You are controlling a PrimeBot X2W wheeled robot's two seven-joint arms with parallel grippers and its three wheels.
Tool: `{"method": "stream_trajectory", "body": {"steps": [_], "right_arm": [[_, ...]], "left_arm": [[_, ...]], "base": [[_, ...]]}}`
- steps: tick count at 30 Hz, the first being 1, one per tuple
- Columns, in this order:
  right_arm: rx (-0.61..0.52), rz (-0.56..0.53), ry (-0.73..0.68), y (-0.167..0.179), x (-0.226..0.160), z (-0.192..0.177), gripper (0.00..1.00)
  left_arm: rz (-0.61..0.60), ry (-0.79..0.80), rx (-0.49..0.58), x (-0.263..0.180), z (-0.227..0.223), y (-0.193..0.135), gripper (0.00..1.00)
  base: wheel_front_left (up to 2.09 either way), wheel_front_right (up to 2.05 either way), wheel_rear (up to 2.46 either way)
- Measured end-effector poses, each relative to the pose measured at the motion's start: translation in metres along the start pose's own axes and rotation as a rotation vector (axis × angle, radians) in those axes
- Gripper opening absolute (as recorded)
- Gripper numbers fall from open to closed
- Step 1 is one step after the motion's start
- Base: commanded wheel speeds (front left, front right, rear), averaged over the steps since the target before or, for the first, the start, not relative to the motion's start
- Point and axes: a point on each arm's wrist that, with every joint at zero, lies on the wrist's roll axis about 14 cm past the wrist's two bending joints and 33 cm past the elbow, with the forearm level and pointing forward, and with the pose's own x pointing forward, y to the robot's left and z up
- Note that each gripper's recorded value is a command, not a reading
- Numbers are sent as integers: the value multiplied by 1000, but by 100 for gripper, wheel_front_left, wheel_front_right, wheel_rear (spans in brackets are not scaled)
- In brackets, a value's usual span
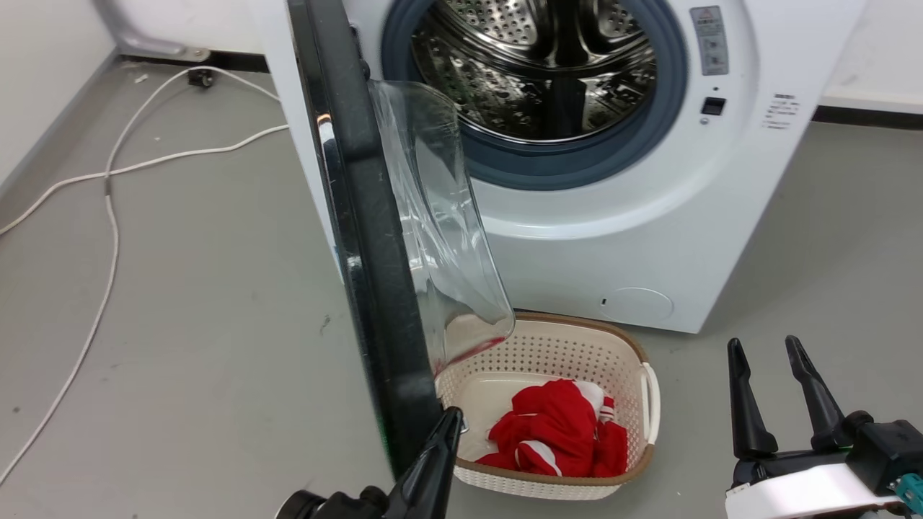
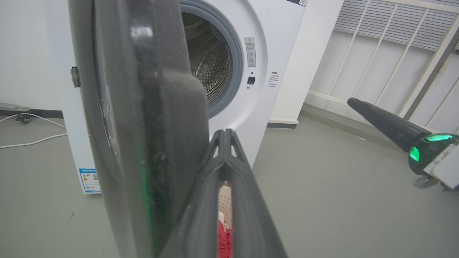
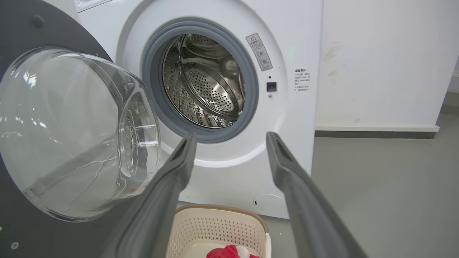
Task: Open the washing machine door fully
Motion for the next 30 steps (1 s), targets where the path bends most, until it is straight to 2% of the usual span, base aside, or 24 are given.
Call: {"method": "stream_trajectory", "body": {"steps": [13, 26, 27, 30], "right_arm": [[19, 115, 16, 37, 20, -6, 100], [-2, 131, 33, 39, 32, -10, 100], [-1, 133, 34, 39, 35, -9, 100], [-2, 129, 21, 37, 39, -4, 100]], "left_arm": [[269, -2, 75, -39, 9, 68, 0], [600, -50, 214, -58, 48, 199, 0], [648, -53, 241, -59, 57, 228, 0], [701, -59, 270, -61, 69, 259, 0]], "base": [[0, 0, 0], [0, 0, 0], [0, 0, 0], [0, 0, 0]]}}
